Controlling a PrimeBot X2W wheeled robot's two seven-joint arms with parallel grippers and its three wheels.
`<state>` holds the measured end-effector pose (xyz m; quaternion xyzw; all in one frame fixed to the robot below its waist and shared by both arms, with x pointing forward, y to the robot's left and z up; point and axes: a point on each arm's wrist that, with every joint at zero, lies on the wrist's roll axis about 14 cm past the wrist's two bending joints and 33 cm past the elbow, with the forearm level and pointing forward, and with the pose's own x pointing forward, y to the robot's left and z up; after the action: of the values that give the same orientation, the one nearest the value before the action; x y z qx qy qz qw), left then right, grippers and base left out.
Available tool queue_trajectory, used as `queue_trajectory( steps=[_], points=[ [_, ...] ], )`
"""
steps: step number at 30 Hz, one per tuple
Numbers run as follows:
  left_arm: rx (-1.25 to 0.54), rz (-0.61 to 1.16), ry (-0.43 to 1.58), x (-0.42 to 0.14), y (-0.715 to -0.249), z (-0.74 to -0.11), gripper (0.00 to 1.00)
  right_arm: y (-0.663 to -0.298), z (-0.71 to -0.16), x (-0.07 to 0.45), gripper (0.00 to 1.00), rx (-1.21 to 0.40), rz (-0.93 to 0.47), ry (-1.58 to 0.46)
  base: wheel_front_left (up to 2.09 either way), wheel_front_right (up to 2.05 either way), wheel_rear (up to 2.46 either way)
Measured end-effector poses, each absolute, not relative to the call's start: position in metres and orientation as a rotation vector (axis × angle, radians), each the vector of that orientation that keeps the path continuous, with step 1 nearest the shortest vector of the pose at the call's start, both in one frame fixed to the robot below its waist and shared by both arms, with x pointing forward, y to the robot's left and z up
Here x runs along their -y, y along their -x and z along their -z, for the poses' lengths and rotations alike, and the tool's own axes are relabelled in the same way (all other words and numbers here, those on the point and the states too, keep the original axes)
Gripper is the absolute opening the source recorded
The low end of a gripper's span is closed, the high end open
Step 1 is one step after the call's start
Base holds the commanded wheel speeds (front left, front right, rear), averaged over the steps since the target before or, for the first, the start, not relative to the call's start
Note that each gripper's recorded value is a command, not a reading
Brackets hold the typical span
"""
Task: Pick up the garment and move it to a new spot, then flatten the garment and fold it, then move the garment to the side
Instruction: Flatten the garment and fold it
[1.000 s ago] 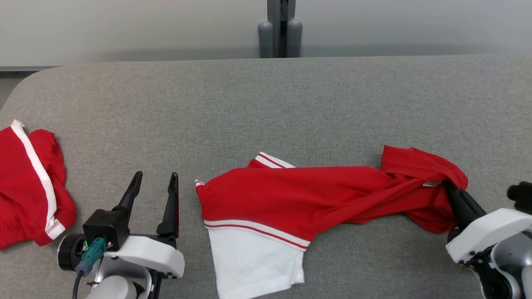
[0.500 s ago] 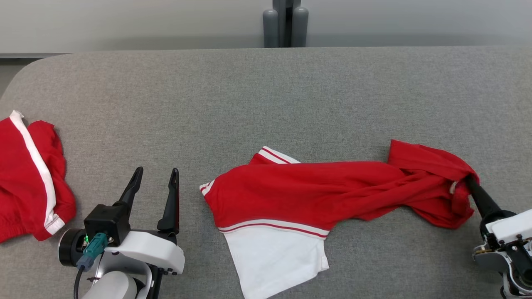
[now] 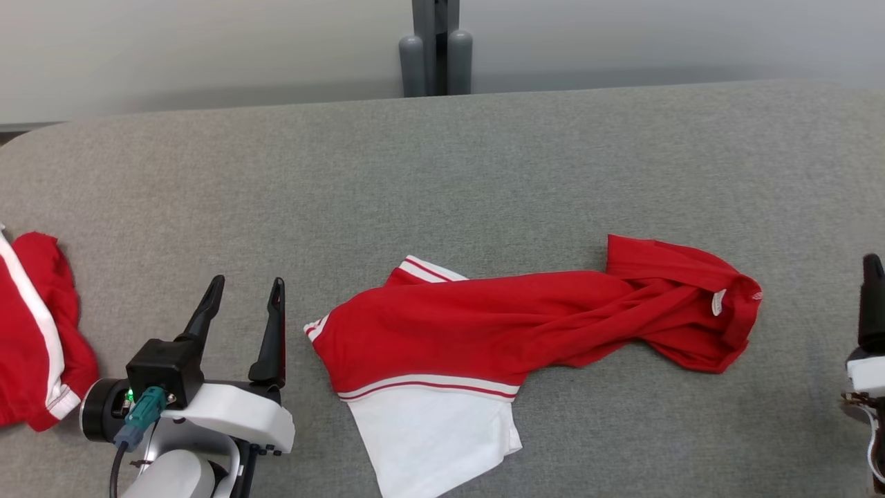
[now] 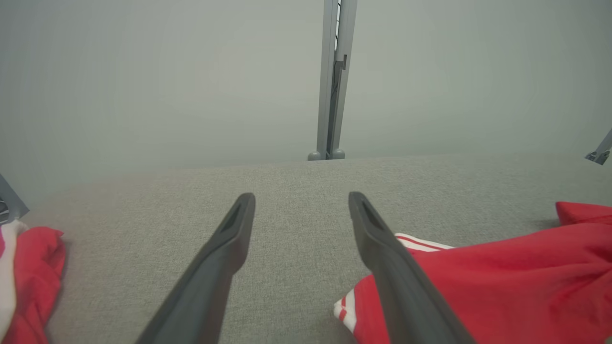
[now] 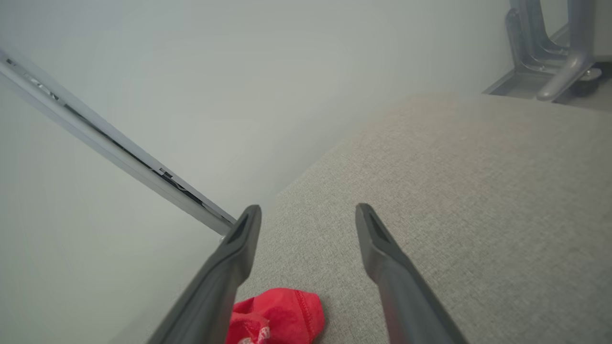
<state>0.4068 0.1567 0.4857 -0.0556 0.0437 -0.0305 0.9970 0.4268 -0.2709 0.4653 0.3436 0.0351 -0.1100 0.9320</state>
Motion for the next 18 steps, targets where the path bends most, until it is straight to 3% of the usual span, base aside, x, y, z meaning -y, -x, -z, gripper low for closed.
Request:
queue_trajectory(
  steps=[9, 18],
  points=[
    [-0.032, 0.084, 0.101, -0.151, -0.407, -0.506, 1.0, -0.416, -0.526, 0.236, 1.0, 0.071, 0.056, -0.376, 0.0, 0.0, 0.0],
    [-0.006, 0.088, 0.104, -0.149, -0.39, -0.517, 1.0, -0.38, -0.531, 0.196, 1.0, 0.01, -0.048, -0.166, 0.0, 0.0, 0.0]
  ],
)
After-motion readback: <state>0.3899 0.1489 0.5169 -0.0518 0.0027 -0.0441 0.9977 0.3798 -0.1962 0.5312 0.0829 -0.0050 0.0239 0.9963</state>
